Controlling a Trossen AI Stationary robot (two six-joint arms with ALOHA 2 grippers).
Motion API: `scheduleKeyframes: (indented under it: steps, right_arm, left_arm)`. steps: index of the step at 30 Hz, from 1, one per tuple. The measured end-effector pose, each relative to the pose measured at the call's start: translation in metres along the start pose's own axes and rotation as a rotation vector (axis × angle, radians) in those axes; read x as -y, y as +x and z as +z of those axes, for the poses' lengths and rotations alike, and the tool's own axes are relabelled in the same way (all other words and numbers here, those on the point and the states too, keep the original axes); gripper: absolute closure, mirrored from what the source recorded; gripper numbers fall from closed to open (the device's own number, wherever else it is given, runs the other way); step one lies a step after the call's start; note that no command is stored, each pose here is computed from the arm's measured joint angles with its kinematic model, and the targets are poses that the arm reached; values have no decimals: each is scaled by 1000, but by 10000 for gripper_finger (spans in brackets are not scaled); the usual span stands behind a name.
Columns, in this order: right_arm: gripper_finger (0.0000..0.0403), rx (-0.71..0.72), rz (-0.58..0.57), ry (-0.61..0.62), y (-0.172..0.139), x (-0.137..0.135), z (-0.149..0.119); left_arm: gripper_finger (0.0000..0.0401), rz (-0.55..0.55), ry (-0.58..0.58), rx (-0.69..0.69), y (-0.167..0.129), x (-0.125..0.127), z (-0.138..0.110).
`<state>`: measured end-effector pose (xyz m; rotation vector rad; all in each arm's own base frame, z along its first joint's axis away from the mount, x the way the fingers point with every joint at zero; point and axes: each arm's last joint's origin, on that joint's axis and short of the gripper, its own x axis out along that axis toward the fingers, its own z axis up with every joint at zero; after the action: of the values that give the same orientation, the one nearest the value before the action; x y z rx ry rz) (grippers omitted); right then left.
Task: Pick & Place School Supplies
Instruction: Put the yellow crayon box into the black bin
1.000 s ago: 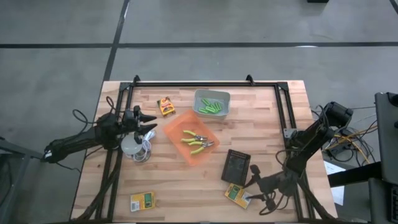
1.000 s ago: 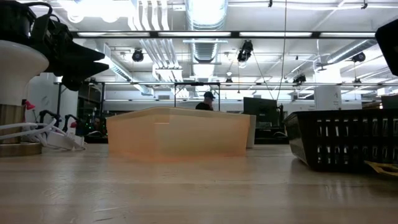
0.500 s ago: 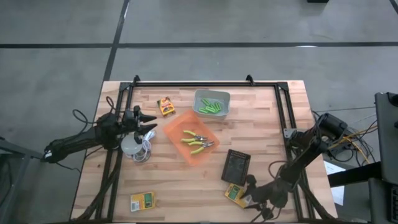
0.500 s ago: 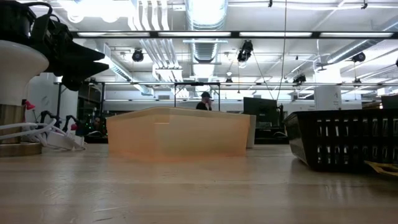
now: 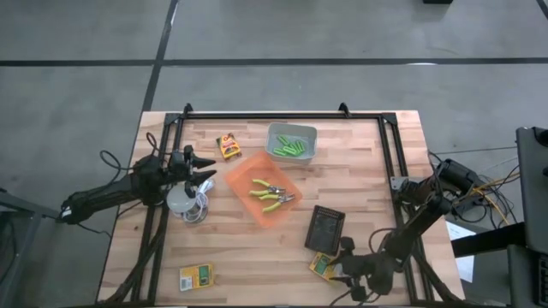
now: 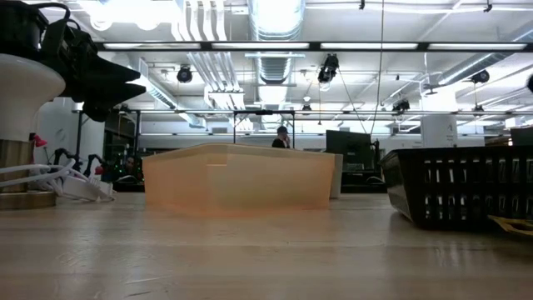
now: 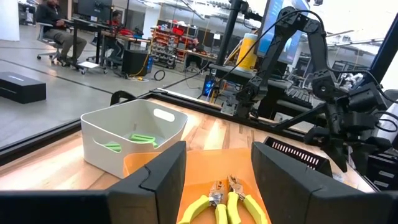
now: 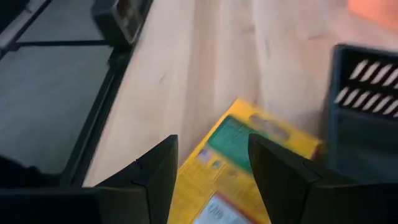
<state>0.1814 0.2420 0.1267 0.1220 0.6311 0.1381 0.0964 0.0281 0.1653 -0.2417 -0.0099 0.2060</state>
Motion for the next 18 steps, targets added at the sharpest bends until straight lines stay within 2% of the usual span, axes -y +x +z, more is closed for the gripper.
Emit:
scheduleKeyframes:
  steps: [9,18]
  right_arm:
    - [211,-107,-27,107,-9,0,-16]
    - [235,-121,-108,98,-20,5,-19]
  left_arm:
    - [213,0,0,0,0,0,0]
    - [213,0,0,0,0,0,0]
